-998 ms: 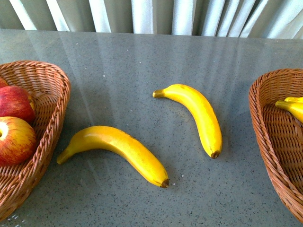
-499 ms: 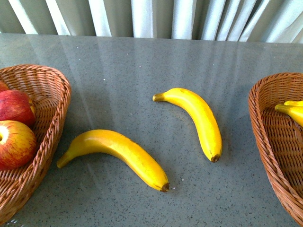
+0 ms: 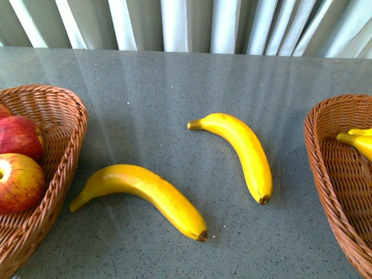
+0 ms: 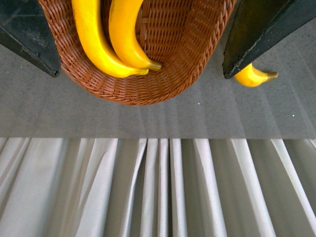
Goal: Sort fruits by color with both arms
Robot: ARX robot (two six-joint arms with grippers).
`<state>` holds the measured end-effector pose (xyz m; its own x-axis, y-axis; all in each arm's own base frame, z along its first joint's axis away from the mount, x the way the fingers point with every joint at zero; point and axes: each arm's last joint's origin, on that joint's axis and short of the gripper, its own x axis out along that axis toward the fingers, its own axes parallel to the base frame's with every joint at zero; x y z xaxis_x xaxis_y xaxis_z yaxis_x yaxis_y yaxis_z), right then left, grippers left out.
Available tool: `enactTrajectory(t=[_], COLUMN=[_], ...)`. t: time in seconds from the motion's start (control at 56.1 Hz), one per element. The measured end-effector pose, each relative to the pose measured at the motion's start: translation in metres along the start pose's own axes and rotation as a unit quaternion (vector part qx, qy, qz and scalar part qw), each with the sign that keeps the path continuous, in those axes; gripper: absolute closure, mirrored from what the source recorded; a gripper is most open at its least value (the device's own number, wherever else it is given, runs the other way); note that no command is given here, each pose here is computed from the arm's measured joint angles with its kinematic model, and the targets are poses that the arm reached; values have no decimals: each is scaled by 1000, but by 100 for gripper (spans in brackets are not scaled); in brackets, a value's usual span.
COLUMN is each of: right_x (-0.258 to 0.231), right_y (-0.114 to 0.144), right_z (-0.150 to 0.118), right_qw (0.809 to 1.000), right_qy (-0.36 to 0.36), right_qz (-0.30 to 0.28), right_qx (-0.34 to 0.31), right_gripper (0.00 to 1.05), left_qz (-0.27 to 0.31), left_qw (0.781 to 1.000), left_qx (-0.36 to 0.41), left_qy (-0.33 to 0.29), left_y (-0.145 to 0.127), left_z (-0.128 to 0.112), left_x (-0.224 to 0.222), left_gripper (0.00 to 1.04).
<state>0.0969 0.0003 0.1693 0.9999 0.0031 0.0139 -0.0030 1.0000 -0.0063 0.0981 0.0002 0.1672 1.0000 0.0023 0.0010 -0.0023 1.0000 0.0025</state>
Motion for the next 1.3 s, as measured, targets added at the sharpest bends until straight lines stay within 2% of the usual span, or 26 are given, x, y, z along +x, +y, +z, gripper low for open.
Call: enactTrajectory(t=[0.214, 0.374, 0.535, 0.677, 0.766, 0.82, 0.856, 0.909, 0.998, 1.087, 1.158, 1.301], right_x=[0, 0, 0, 0, 0, 1, 4, 14, 38, 92, 133, 185], right_y=[0, 0, 0, 0, 0, 0, -2, -6, -13, -11, 6, 77], right_z=[0, 0, 0, 0, 0, 0, 1, 8, 25, 42, 34, 8], right_qw=[1000, 1000, 1000, 1000, 1000, 997, 989, 981, 982, 981, 965, 908], right_qy=[0, 0, 0, 0, 0, 63, 135, 178, 177, 172, 211, 268], right_qz=[0, 0, 0, 0, 0, 25, 32, 38, 42, 91, 148, 289], right_qx=[0, 0, 0, 0, 0, 27, 48, 61, 49, -6, -42, -143], right_gripper=[9, 9, 9, 9, 9, 9, 9, 9, 9, 9, 9, 9], left_qz=[0, 0, 0, 0, 0, 0, 0, 0, 0, 0, 0, 0], left_qw=[1000, 1000, 1000, 1000, 1000, 1000, 1000, 1000, 1000, 1000, 1000, 1000], left_qx=[-1, 0, 0, 0, 0, 0, 0, 0, 0, 0, 0, 0], left_qy=[3, 2, 2, 2, 2, 2, 2, 2, 2, 2, 2, 2], left_y=[0, 0, 0, 0, 0, 0, 0, 0, 0, 0, 0, 0], left_z=[-1, -1, -1, -1, -1, -1, 0, -1, -1, -1, 0, -1], left_x=[0, 0, 0, 0, 0, 0, 0, 0, 0, 0, 0, 0], left_gripper=[102, 63, 31, 9, 10, 9, 9, 9, 9, 9, 9, 9])
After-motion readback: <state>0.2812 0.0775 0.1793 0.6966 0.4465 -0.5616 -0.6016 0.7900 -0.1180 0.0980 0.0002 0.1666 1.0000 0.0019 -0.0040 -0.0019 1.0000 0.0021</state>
